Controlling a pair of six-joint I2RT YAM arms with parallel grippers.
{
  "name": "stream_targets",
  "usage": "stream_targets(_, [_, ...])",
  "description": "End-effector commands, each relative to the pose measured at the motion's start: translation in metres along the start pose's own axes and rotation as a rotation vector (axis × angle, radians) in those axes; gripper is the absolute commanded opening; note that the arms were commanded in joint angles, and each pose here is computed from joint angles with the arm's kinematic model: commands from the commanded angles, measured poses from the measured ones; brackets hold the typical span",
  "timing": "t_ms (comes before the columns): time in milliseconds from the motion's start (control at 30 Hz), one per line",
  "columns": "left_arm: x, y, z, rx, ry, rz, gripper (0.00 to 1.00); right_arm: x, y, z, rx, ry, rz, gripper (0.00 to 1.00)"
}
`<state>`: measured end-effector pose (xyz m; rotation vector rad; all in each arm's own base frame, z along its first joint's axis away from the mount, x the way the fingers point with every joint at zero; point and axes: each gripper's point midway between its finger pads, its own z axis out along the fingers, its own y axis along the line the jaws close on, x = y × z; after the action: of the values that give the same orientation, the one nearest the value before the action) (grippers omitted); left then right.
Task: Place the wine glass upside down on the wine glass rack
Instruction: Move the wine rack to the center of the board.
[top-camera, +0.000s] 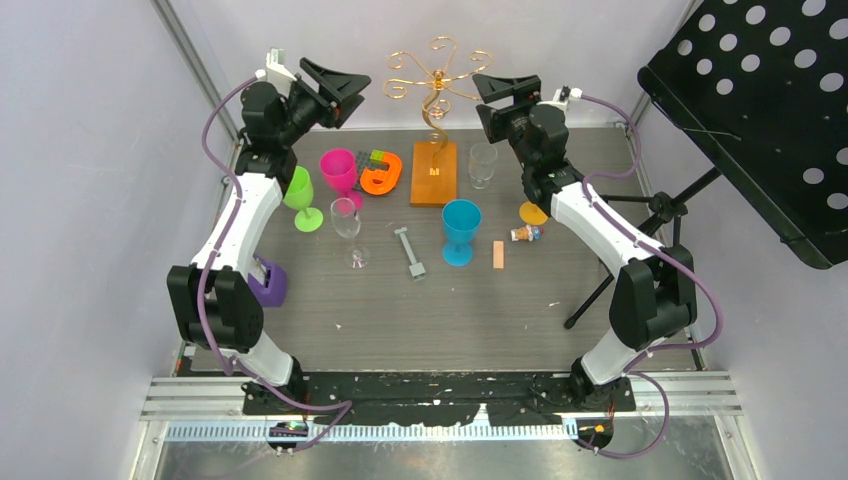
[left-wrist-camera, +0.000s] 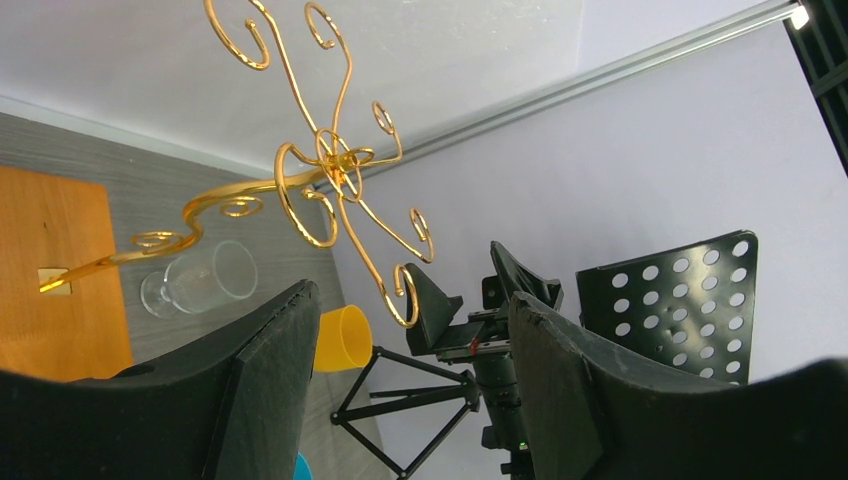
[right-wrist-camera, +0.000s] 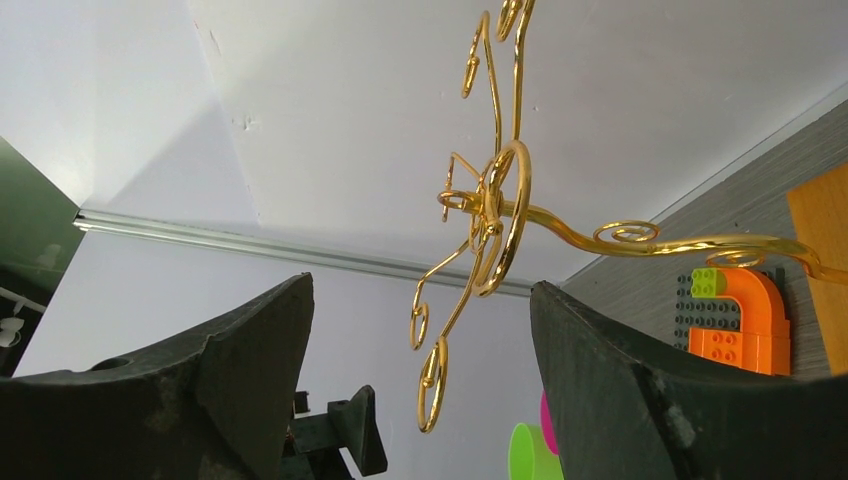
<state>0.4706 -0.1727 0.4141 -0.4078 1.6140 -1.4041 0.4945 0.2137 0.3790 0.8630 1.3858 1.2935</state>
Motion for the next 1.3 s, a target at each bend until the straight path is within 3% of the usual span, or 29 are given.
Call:
stream_targets(0, [-0.009, -0.031, -0.005, 0.081, -0.014, 0.041, 0.68, -0.01, 0.025, -0.004, -0.072, -0.025, 0.016, 0.85])
stream_targets(467, [-0.013, -0.014, 0.015, 0.027, 0.022, -0.003, 0.61, -0.003, 0.021, 0.015, -0.029, 0.013, 0.018, 0.82])
stream_targets(700, [-0.007, 0.01, 0.026, -0.013, 0.047, -0.038, 0.61, -0.005, 0.017, 0.018, -0.011, 0.001, 0.01, 0.75])
stream_targets(933, [0.005, 0.01, 0.039, 0.003, 0.086, -0.058, 0.62, -0.014, 0.014, 0.02, -0.006, -0.03, 0.0, 0.64])
stream_targets(1267, [0.021, 0.01, 0.055, 0.014, 0.126, -0.079, 0.61, -0.028, 0.008, 0.019, 0.008, -0.06, -0.008, 0.59])
